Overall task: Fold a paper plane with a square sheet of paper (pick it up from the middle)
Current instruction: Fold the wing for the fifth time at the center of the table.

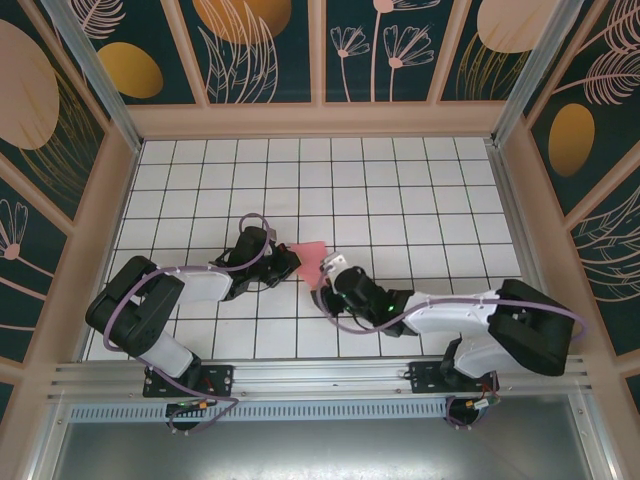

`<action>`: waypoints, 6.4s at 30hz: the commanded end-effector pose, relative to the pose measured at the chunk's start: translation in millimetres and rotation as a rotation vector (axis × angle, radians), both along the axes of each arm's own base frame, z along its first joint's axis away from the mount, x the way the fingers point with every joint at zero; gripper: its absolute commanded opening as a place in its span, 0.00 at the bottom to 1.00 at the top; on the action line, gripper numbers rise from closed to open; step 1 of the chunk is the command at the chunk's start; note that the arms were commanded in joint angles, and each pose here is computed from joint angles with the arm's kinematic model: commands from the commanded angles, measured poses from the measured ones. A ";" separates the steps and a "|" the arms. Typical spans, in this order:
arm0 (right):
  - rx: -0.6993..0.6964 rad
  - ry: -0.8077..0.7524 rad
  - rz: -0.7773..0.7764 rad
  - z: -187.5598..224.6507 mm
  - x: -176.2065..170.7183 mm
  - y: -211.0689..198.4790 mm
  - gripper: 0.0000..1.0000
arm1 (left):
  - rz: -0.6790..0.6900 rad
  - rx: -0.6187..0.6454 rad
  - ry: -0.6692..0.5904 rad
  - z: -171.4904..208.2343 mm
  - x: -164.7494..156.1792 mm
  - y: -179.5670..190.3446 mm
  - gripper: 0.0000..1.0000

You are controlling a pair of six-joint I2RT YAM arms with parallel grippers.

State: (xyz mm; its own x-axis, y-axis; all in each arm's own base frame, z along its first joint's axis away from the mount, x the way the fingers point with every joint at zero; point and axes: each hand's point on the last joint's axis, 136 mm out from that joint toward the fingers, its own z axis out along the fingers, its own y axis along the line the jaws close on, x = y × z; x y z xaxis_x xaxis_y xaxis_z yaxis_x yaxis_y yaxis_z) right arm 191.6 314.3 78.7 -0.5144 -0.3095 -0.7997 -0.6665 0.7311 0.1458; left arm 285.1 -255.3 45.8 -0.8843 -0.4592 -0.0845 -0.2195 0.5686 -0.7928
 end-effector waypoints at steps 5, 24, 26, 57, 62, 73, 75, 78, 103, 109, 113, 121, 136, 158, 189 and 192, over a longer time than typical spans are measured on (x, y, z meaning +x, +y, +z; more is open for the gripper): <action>-0.231 -0.263 0.064 -11.2 2.2 12.0 0.46 | -0.003 -0.028 -0.029 12.8 4.2 -2.5 0.03; -0.413 -0.396 -0.015 -35.1 22.5 9.5 0.25 | -0.013 -0.032 -0.026 13.7 3.7 -4.0 0.03; -0.413 -0.395 -0.018 -35.6 22.5 9.4 0.24 | -0.013 -0.031 -0.025 13.4 3.7 -4.2 0.03; 0.123 -0.071 0.094 -14.4 3.5 16.1 0.00 | 0.287 0.148 -0.178 59.1 -9.9 79.8 0.58; 0.170 0.001 0.088 -16.7 2.4 12.3 0.00 | 0.248 0.104 -0.194 62.7 -11.0 70.9 0.52; 0.276 0.198 0.052 -31.4 -2.0 14.3 0.00 | 0.188 0.071 -0.169 56.5 -12.8 57.3 0.46; 0.313 0.241 0.051 -30.2 -1.8 15.3 0.00 | 0.181 0.070 -0.167 55.0 -14.2 56.9 0.45; 0.361 0.311 0.049 -28.1 -0.8 16.6 0.00 | 0.178 0.072 -0.165 52.9 -16.2 57.5 0.45; 0.343 0.637 -0.097 -72.2 1.6 6.8 0.00 | 0.154 0.066 -0.147 45.1 -20.4 54.6 0.45; 0.368 0.723 -0.113 -74.5 -3.3 8.4 0.00 | 0.112 0.034 -0.169 49.3 -21.6 46.9 0.44; 0.353 0.750 -0.130 -78.6 -5.0 7.6 0.00 | 0.056 -0.032 -0.195 56.2 -23.4 34.2 0.41; 0.294 0.754 -0.182 -92.6 -3.2 -0.8 0.00 | -0.033 -0.126 -0.194 59.3 -24.4 7.0 0.40; 0.291 0.782 -0.213 -99.0 -4.1 -2.8 0.00 | -0.096 -0.167 -0.229 54.0 -29.8 -25.1 0.43; 0.299 0.806 -0.226 -100.6 -5.4 -2.3 0.00 | -0.132 -0.165 -0.202 30.7 -30.2 -34.1 0.48; 0.303 0.790 -0.208 -76.9 -0.9 6.6 0.16 | -0.132 -0.009 -0.042 -42.1 -42.0 -20.3 0.46; 0.300 0.760 -0.197 -63.2 2.4 7.2 0.19 | -0.131 -0.003 -0.040 -43.0 -44.3 -17.6 0.46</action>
